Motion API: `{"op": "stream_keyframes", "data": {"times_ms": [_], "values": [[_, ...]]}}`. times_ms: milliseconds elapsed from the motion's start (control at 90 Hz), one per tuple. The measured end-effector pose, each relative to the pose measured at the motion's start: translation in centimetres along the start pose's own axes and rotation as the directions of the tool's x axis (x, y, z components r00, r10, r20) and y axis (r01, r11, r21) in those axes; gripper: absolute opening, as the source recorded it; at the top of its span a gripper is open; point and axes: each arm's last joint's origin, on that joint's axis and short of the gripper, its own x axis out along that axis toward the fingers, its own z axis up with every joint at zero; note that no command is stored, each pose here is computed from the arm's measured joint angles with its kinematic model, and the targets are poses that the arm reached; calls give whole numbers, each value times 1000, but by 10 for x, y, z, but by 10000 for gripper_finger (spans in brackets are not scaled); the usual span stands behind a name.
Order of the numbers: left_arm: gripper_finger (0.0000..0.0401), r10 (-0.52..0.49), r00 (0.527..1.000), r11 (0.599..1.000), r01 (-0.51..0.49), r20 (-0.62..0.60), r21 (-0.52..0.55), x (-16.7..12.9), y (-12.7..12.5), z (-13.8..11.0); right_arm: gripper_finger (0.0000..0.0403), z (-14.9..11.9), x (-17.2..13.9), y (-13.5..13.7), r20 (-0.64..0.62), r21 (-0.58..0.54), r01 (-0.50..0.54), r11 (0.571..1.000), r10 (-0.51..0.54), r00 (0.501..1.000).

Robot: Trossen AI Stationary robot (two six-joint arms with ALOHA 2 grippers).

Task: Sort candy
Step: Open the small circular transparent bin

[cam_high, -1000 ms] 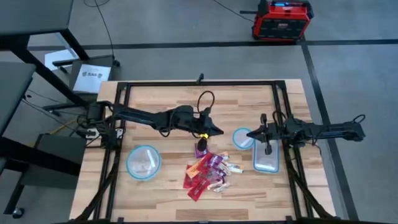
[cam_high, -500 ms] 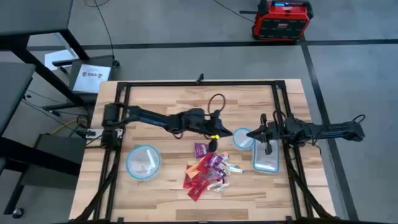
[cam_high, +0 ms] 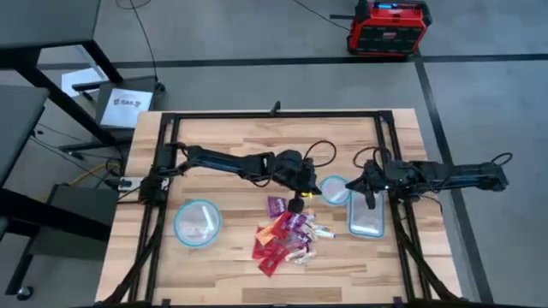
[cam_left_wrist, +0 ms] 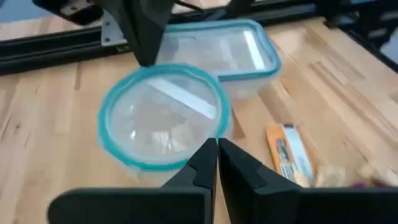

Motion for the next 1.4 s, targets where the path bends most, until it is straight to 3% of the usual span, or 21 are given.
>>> {"op": "stream_keyframes", "data": {"times_ms": [78,244,344,489,578,689,833,1033,1200,1322,1400], "values": [[0,-9,998,1000,10,-60,23,-7,-1,0,0,3,-1,3,-17,17,-20,1000,20,1000],[0,-15,968,1000,17,-251,5,-18,3,-16,0,5,-3,3,-61,174,17,985,-6,998],[0,-9,962,1000,10,-272,2,-19,7,-20,0,-1,-3,1,-133,254,66,965,-33,991],[0,-11,978,1000,11,-209,2,-16,7,-27,0,-8,-5,1,-226,312,84,946,-12,974],[0,-25,990,1000,23,-140,-18,-14,7,-31,0,-14,-6,-1,-280,298,124,947,-37,959],[0,-21,995,999,17,-98,-43,-12,5,-38,0,-14,0,0,-258,278,135,951,-61,964],[0,-14,992,993,0,-125,-114,-12,4,-46,0,-9,13,4,-190,253,84,964,-36,981],[0,1,988,993,-19,-152,-116,-12,1,-47,0,-9,35,5,-175,232,97,968,-57,983],[0,3,982,994,-23,-189,-106,-28,-2,-36,0,-3,53,9,-105,197,66,978,-46,993],[0,73,967,994,-90,-242,-58,-53,-4,-21,0,-1,63,11,-82,154,52,987,-40,996],[0,95,974,994,-102,-207,-25,-67,-6,-7,0,1,71,12,-59,143,69,987,-61,996]]}}
